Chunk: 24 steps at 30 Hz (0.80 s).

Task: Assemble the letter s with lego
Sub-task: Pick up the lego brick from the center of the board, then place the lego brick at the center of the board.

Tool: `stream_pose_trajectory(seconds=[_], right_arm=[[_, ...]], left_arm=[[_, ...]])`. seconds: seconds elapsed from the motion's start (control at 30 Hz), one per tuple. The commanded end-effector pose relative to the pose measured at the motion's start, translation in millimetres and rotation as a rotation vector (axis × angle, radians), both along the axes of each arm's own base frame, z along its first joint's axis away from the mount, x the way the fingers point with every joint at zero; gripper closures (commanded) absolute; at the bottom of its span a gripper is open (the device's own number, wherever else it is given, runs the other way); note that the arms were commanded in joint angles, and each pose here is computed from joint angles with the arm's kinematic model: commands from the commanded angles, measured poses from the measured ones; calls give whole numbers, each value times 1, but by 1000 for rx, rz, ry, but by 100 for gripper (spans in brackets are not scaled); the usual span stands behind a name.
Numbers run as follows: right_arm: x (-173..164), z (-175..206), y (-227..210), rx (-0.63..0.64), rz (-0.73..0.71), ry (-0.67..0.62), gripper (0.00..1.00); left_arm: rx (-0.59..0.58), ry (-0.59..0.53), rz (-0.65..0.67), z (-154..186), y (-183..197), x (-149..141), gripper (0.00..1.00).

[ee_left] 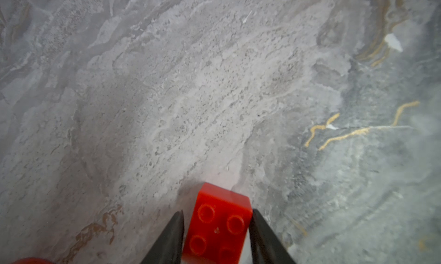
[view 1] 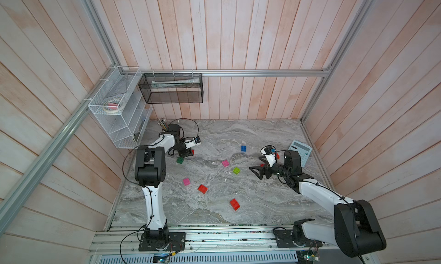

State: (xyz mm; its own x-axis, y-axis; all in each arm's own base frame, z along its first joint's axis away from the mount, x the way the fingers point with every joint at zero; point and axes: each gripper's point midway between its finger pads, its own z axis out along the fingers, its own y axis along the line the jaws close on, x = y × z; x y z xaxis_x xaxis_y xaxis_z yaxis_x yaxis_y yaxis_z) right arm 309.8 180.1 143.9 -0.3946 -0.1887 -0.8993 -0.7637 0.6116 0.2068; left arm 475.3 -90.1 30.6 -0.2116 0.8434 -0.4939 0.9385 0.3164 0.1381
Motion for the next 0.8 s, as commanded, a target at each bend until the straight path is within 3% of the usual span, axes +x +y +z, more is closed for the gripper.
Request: stream_pose_trajectory(seconds=[0.0, 0.3, 0.6, 0.77], right_arm=[[1, 5, 5, 5, 27, 0, 2], [1, 6, 4, 9, 23, -2, 2], [2, 18, 4, 55, 14, -16, 2], [-2, 20, 2, 72, 14, -7, 2]], left_arm=[[-19, 25, -14, -6, -6, -2, 52], [-34, 29, -18, -3, -11, -5, 70], [-70, -12, -51, 32, -38, -17, 71], [-108, -30, -110, 45, -66, -42, 70]])
